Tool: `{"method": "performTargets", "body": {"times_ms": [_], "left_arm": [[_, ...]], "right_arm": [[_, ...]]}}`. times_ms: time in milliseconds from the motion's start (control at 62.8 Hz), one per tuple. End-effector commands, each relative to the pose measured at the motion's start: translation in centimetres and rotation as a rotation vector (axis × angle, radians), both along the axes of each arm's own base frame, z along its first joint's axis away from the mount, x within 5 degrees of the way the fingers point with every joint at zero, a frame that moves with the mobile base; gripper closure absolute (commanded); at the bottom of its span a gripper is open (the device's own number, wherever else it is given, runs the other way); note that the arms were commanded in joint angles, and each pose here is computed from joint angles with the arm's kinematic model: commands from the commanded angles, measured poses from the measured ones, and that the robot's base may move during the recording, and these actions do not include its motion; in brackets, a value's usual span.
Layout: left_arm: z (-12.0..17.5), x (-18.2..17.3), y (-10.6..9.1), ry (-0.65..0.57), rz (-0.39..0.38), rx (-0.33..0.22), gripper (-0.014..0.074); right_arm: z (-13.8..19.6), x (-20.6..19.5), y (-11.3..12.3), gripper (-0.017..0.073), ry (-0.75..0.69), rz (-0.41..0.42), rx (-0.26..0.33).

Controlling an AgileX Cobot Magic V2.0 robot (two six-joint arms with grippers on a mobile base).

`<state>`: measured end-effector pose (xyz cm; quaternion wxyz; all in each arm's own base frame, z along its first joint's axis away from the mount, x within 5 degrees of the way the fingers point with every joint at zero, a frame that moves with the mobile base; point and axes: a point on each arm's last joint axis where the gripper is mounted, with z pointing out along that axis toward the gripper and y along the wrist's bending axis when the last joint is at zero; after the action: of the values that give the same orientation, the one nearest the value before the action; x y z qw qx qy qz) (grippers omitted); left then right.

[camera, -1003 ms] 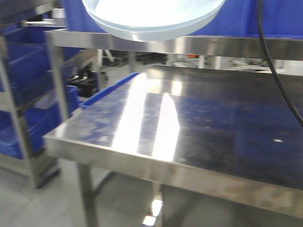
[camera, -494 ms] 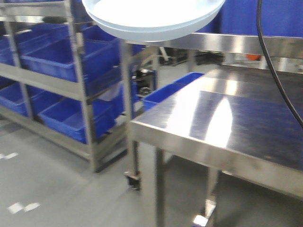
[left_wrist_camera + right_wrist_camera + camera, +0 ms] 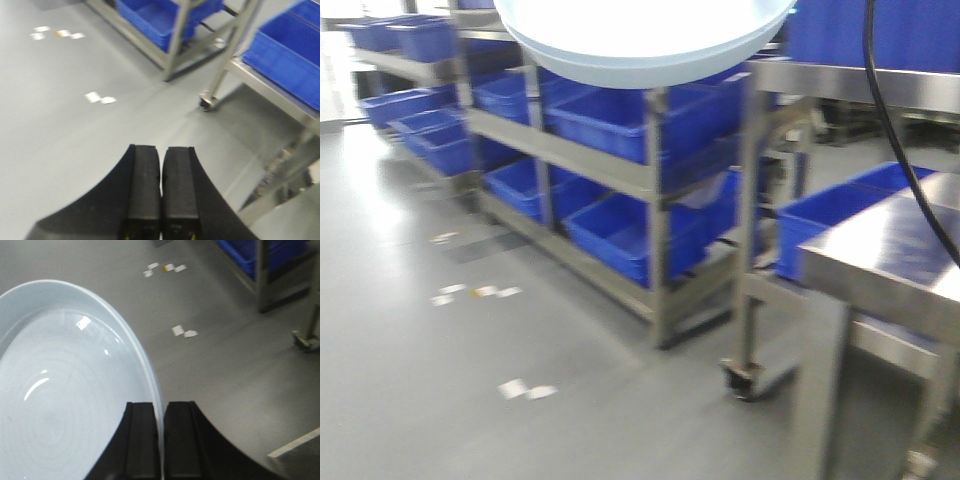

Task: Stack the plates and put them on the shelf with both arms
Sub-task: 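Hold the plate stack aloft while the base drives away from the table, then hold the white plates aloft with the right gripper while driving across the room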

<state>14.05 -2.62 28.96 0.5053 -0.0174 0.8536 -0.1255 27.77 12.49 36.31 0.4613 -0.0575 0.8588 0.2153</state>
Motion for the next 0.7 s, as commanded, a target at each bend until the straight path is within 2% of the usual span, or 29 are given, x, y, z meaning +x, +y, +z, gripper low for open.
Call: {"method": "performTargets", "body": {"times_ms": [0, 685], "left_arm": [[1.66, 0.3, 0.08, -0.108, 0.02, -0.026, 0.0503], [1.66, 0.3, 0.08, -0.108, 0.02, -0.026, 0.0503]], "right_arm": [[2.96, -0.52, -0.33, 0.0526, -0.139, -0.018, 0.068], [2.96, -0.52, -0.33, 0.0526, -0.139, -0.018, 0.068]]}}
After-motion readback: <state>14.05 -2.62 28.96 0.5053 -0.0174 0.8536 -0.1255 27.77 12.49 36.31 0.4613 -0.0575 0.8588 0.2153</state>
